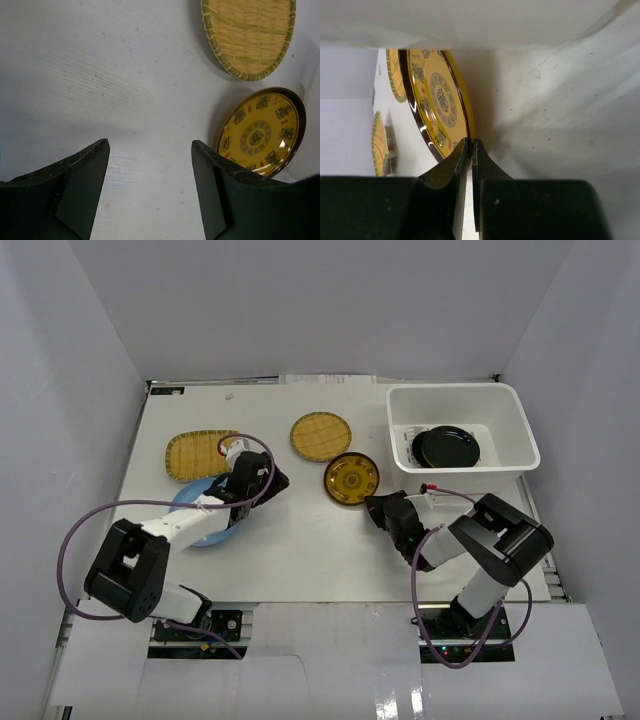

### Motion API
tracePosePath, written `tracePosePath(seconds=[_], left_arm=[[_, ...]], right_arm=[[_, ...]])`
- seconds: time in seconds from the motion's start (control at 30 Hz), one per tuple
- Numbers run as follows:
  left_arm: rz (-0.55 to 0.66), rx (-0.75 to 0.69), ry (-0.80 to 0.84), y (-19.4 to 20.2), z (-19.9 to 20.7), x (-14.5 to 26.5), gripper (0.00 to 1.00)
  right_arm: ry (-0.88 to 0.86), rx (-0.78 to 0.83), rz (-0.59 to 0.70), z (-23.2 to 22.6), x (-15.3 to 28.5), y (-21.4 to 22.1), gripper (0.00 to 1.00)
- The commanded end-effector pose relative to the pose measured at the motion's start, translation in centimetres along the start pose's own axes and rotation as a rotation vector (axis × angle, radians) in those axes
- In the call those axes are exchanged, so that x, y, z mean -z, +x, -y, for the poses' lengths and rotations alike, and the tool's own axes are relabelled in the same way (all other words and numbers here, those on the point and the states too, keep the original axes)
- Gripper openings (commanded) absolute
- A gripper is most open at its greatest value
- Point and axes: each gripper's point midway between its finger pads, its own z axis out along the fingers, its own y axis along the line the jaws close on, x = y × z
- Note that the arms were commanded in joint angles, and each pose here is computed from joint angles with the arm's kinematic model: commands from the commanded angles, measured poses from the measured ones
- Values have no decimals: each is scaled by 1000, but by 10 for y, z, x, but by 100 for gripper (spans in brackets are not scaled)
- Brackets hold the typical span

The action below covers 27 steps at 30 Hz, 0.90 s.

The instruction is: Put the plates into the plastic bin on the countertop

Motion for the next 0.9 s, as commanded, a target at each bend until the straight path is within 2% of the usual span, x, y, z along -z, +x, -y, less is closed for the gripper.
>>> tracePosePath(seconds=[0.0,0.2,0.3,0.33,0.4,0.43,0.47,0.57,0.6,0.73,0.8,0.83,0.87], left_arm=[[22,55,72,-21,25,-11,77],[-10,93,115,-32,43,-42,79],[-30,115,115,-34,44,-60,79],[-40,123,103,-31,39,-70,79],[-39,142,140,-37,50,-77,78],[-41,145,141,-38,51,-81,78],[-52,148,128,-35,48,-89,77],[-64,158,133,-36,54,-104,75],[-71,161,134,-35,55,-108,74],[-84,188,185,-38,68,-117,71],[-92,193,177,-34,67,-125,69],[-95,196,173,-33,67,-128,69],[-95,196,173,-35,69,-131,67]], right_arm=[[-128,-6,10,-34,11,-3,8],[-238,184,-92,-50,68,17,8],[-352,216,-50,-87,92,-4,8],[-328,323,-36,-84,94,-9,8],[-414,351,72,-136,113,-43,8],[-402,442,103,-140,117,-56,8],[-420,447,160,-166,122,-80,8],[-364,545,234,-174,116,-130,8],[-383,546,265,-193,121,-150,8],[-206,614,358,-174,101,-229,8],[-156,636,343,-161,92,-244,8],[-91,619,351,-146,82,-267,8],[-105,611,286,-139,74,-264,8]])
